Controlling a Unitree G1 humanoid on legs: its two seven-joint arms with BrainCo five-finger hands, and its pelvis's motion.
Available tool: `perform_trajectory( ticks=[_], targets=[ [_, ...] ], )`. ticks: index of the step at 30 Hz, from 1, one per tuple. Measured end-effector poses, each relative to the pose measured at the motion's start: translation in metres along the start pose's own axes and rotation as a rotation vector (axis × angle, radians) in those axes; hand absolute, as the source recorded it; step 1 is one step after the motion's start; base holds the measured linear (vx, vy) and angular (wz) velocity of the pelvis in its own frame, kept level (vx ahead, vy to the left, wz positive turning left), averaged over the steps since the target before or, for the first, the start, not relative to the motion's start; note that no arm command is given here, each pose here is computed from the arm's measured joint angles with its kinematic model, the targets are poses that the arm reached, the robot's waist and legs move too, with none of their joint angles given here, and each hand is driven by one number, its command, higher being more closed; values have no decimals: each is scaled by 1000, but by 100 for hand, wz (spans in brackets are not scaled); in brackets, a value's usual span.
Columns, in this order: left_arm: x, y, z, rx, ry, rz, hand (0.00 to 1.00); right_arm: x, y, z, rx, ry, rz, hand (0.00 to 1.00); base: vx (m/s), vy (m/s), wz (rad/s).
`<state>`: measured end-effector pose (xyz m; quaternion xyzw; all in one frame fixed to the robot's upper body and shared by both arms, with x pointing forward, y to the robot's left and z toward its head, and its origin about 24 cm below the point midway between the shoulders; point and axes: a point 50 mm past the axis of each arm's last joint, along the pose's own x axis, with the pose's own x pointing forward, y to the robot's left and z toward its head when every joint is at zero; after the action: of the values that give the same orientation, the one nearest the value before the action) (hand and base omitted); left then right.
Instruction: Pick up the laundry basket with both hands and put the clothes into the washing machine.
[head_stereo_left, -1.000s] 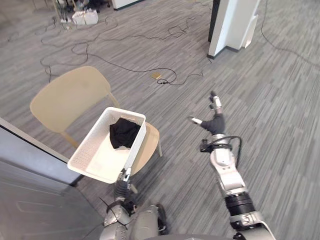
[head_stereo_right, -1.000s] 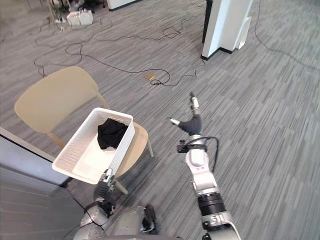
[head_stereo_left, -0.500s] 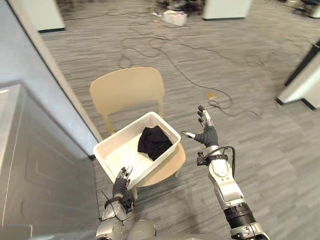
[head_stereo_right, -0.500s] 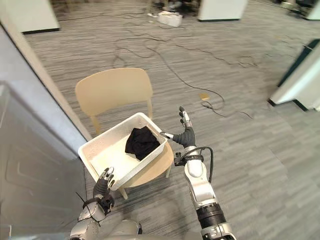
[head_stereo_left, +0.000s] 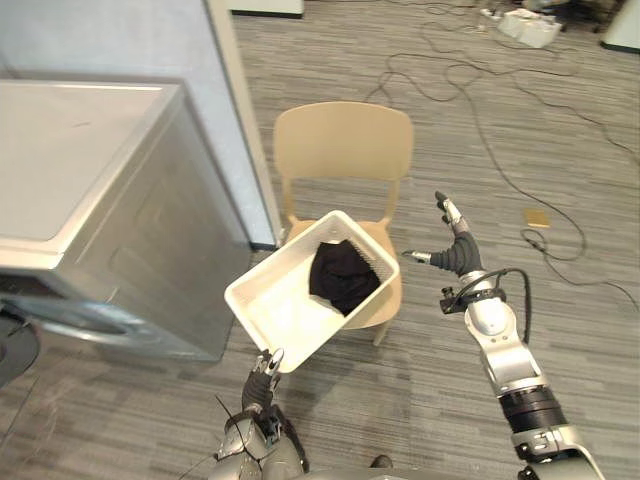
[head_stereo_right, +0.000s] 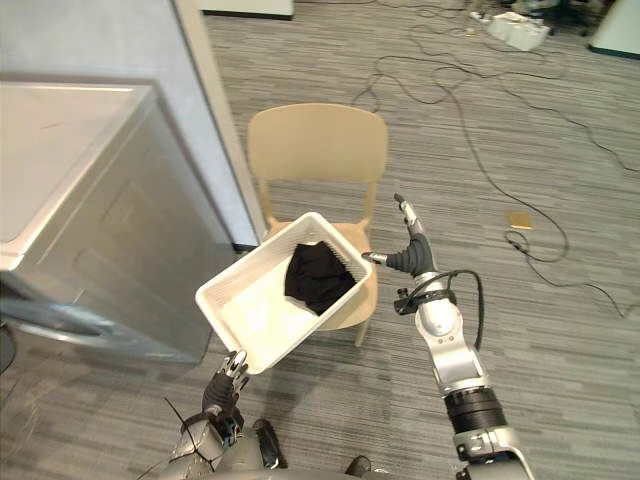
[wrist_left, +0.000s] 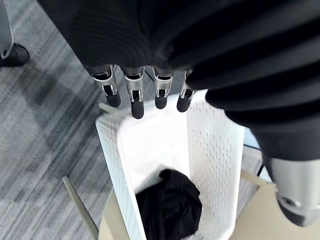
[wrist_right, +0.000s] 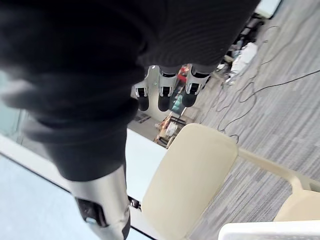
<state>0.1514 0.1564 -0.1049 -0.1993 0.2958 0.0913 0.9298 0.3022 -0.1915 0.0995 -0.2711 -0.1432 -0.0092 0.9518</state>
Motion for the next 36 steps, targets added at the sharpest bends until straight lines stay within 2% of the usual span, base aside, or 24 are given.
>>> perform_trajectory(
  ticks=[8, 15, 26, 36],
  targets=[
    [-12, 27, -6, 87, 35, 33, 0, 30, 3, -20, -299, 75, 168, 0, -24, 150, 67],
    [-11, 30, -2, 70, 12, 37, 0, 34, 5, -33, -347, 151, 227, 0, 8, 43, 10],
    [-9, 26, 6, 64, -20, -3, 0, 49, -19, -52, -489, 302, 375, 0, 24, -43, 6],
    [-7, 19, 14, 52, -55, -29, 0, 80, -38, -36, -588, 341, 398, 0, 24, -49, -5]
  ],
)
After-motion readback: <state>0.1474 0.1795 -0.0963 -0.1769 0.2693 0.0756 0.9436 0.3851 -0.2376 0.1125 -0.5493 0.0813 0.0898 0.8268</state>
